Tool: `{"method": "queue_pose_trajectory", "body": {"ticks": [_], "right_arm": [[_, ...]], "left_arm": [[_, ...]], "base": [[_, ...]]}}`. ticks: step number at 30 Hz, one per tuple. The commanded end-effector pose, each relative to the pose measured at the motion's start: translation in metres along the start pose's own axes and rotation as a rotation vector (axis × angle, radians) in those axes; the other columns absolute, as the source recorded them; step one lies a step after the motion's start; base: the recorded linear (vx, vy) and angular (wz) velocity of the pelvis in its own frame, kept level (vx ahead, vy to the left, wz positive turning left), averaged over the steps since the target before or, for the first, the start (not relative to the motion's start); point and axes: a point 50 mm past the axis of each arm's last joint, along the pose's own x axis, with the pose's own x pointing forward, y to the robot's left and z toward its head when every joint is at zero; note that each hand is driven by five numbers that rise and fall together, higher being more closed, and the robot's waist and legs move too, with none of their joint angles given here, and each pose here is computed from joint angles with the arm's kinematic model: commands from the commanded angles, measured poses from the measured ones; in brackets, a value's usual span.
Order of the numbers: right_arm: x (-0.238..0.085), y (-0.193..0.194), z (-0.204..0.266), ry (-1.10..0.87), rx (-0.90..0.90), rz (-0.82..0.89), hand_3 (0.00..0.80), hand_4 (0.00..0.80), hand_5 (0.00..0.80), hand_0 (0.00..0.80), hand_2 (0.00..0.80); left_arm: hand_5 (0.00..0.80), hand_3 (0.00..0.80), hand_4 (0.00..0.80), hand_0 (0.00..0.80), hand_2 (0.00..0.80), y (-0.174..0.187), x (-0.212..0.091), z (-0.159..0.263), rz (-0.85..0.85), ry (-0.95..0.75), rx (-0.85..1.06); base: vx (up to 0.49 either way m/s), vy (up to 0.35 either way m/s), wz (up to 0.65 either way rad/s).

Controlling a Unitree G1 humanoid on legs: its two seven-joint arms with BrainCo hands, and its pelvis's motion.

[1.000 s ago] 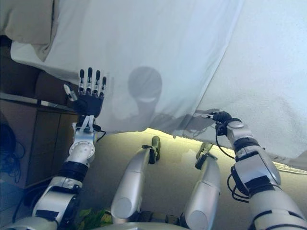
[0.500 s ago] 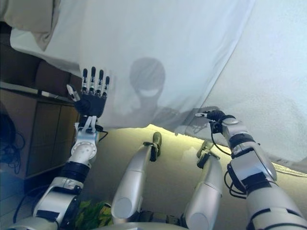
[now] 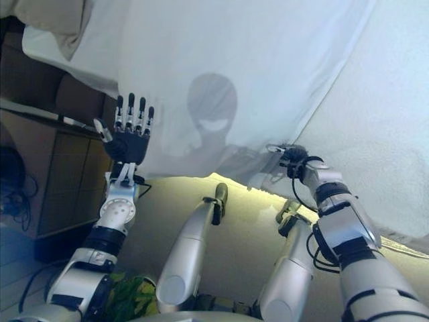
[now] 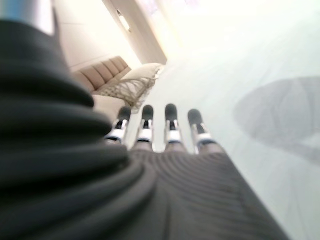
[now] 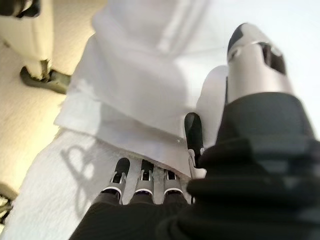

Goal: Make the bed neatly

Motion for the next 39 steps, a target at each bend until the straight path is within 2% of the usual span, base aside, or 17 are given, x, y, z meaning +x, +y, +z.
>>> {"method": "queue_pose_trajectory", "body": {"ticks": [1,5,6,7,8,9,30,39], "right_arm": [[-0.006,0.011,0.061,-0.201,0.068,0.060,0.000,0.000,0.000,0.000,0.000],[-0.008,0.015,0.071,-0.242,0.064,0.094,0.000,0.000,0.000,0.000,0.000],[-0.008,0.016,0.073,-0.251,0.059,0.104,0.060,0.060,0.060,0.060,0.060],[-0.009,0.017,0.074,-0.258,0.048,0.111,0.264,0.264,0.264,0.264,0.264],[-0.009,0.017,0.075,-0.268,0.031,0.115,0.709,0.709,0.709,0.709,0.709],[-0.009,0.017,0.075,-0.270,0.020,0.121,0.800,0.800,0.800,0.800,0.800],[-0.007,0.006,0.050,-0.215,-0.008,0.100,0.800,0.800,0.800,0.800,0.800],[-0.002,0.002,0.016,-0.060,-0.069,0.067,0.800,0.800,0.800,0.800,0.800]], "left_arm": [[0.000,0.000,0.000,0.000,0.000,-0.023,0.009,0.002,-0.132,-0.022,-0.016],[0.000,0.000,0.000,0.000,0.000,-0.023,0.009,0.004,-0.128,-0.018,-0.011],[0.000,0.000,0.000,0.000,0.000,-0.022,0.009,0.005,-0.127,-0.019,-0.009],[0.000,0.000,0.000,0.000,0.000,-0.022,0.009,0.006,-0.127,-0.019,-0.009],[0.000,0.000,0.000,0.000,0.000,-0.022,0.009,0.007,-0.127,-0.019,-0.008],[0.000,0.000,0.000,0.000,0.000,-0.022,0.009,0.008,-0.127,-0.019,-0.005],[0.000,0.000,0.000,0.000,0.000,-0.018,0.009,0.008,-0.120,-0.024,-0.002],[0.000,0.000,0.000,0.000,0.000,-0.016,0.007,0.004,-0.106,-0.023,-0.009]], "base": [[0.020,-0.012,0.04],[0.000,0.000,0.00],[0.000,0.000,0.00],[0.000,0.000,0.00],[0.000,0.000,0.00],[0.000,0.000,0.00],[0.000,0.000,0.00],[0.000,0.000,0.00]]}}
